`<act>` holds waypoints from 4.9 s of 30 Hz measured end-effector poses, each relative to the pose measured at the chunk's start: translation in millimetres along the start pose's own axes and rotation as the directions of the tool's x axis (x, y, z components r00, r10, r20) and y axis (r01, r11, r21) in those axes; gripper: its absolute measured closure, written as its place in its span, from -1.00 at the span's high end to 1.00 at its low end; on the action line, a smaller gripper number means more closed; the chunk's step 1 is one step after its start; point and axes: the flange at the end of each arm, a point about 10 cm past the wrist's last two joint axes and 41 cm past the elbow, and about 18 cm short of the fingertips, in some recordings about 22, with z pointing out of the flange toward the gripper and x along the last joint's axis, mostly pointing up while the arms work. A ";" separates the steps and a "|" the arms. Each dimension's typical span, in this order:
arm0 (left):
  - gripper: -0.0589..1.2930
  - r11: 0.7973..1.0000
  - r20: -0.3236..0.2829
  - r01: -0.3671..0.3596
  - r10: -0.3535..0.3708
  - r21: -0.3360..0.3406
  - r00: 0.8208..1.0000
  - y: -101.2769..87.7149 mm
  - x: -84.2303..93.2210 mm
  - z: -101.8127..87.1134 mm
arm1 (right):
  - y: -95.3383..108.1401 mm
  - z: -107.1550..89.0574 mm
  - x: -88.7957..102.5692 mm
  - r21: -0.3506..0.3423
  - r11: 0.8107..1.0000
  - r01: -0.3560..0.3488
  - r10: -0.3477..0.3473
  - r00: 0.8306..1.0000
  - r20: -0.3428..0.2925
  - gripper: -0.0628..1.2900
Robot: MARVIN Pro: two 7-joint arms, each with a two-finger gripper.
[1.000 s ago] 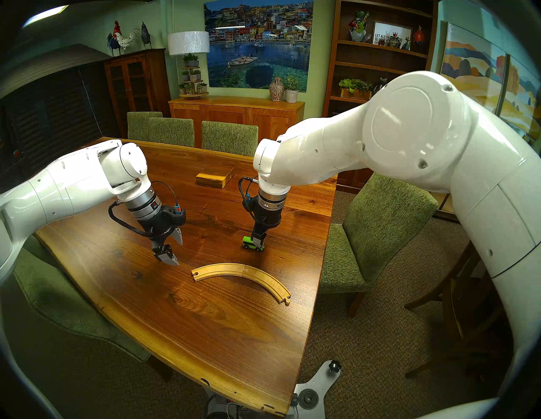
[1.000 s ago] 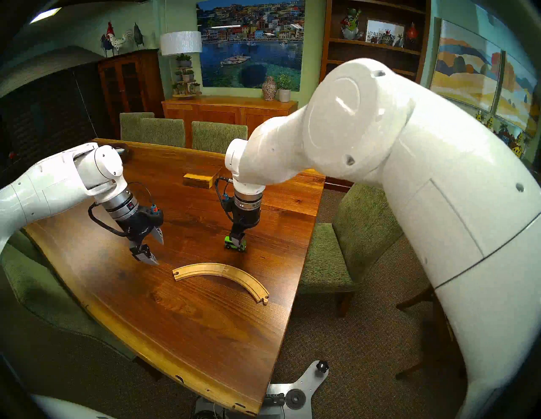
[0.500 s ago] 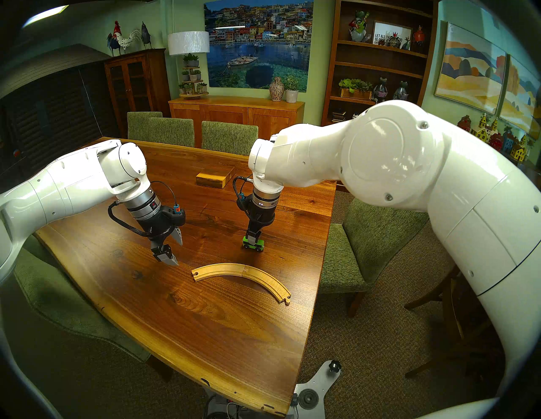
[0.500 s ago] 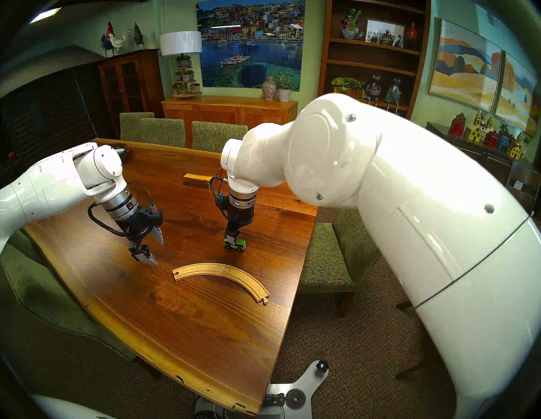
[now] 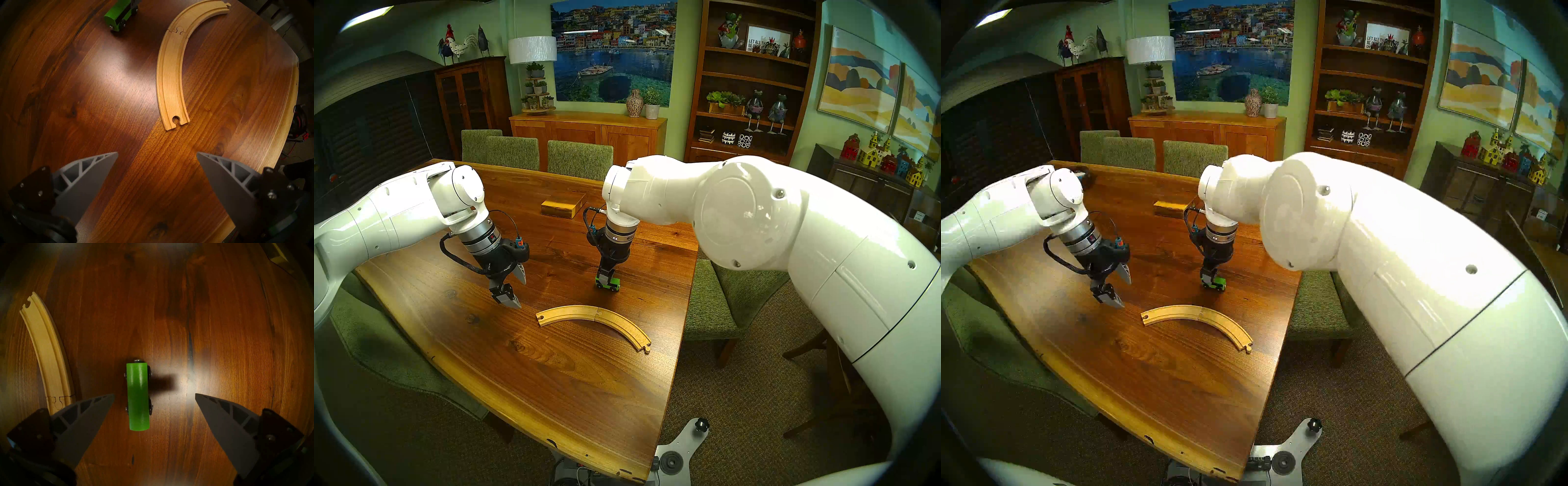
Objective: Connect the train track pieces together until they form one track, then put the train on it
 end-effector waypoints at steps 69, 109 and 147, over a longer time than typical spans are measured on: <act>0.91 1.000 0.003 0.011 -0.011 -0.007 1.000 0.1 1.6 0.3 | -36.7 -10.0 -32.0 0.073 0.967 -0.244 0.204 0.914 0.349 -0.88; 0.91 1.000 0.004 0.013 -0.013 -0.007 1.000 0.2 2.1 0.4 | -103.3 -64.9 -41.9 0.269 0.934 -0.236 0.144 0.936 0.321 -0.89; 0.91 1.000 0.005 0.010 -0.010 -0.005 1.000 0.2 2.9 -0.8 | -110.5 -51.3 -68.3 0.042 0.947 -0.317 0.314 0.947 0.067 -0.89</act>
